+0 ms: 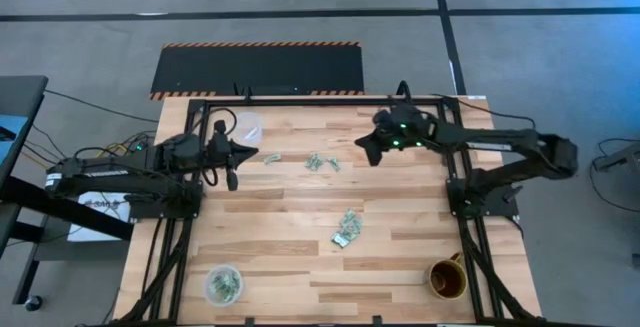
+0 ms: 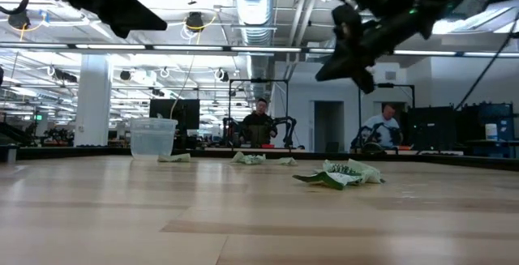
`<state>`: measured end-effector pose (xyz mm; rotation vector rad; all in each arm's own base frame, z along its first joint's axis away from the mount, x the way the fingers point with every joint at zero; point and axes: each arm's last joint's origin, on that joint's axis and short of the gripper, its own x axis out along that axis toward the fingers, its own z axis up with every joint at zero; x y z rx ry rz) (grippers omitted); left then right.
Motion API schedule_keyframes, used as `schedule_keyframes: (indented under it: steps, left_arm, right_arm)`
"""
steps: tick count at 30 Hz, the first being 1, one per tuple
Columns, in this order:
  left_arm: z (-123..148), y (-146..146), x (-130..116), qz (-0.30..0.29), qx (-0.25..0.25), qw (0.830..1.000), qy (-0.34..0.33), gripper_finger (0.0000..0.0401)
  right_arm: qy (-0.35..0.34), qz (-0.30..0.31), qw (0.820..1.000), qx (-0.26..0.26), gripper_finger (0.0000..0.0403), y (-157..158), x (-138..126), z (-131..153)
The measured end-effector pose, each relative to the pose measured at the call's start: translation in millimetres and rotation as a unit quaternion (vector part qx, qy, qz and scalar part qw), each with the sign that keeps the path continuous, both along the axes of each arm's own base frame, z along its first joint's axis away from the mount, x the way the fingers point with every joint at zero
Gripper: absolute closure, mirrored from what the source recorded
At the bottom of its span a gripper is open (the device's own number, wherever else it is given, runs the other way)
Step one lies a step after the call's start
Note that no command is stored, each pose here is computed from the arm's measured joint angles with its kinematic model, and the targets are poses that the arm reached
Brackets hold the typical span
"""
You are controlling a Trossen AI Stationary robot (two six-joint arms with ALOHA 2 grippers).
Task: Pick and place Stevia / Truvia into bins
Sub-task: Put the stevia packet into the top transparent container
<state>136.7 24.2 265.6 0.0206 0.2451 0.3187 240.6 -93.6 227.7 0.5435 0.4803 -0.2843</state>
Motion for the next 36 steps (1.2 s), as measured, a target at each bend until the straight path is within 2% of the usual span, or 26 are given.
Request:
schedule_keyframes:
  steps: [5,12,18,22,24,26,29,32,36]
  left_arm:
    - [-1,0,0,0.001,0.006,1.0,0.01,0.0401]
    - [-2,0,-1,0.002,0.001,1.0,0.012,0.0401]
    - [-2,0,-1,0.003,0.0,1.0,0.012,0.0401]
    - [-4,0,-1,0.003,-0.002,1.0,0.024,0.0401]
    - [-6,0,-2,0.003,-0.004,0.999,0.034,0.0401]
    - [-8,0,-2,0.003,-0.005,0.999,0.044,0.0401]
    - [-11,0,-3,0.003,-0.007,0.998,0.061,0.0401]
    - [-14,-1,-5,0.001,-0.006,0.997,0.08,0.0401]
    - [-18,-1,-6,-0.014,0.033,0.993,0.112,0.0401]
  right_arm:
    - [0.025,0.024,0.999,0.023,0.0403,-12,33,-9]
    - [0.07,0.088,0.991,0.073,0.0399,-23,68,-29]
    - [0.138,0.114,0.979,0.092,0.0338,-30,87,-43]
    - [0.176,0.112,0.972,0.11,0.0287,-35,97,-52]
    - [0.196,0.087,0.969,0.125,0.0266,-36,103,-60]
    - [0.223,0.051,0.966,0.119,0.0252,-37,108,-68]
    - [0.259,0.03,0.961,0.09,0.0243,-35,115,-74]
    - [0.283,0.036,0.955,0.077,0.0246,-31,120,-77]
    - [0.285,0.053,0.955,0.065,0.0261,-19,131,-79]
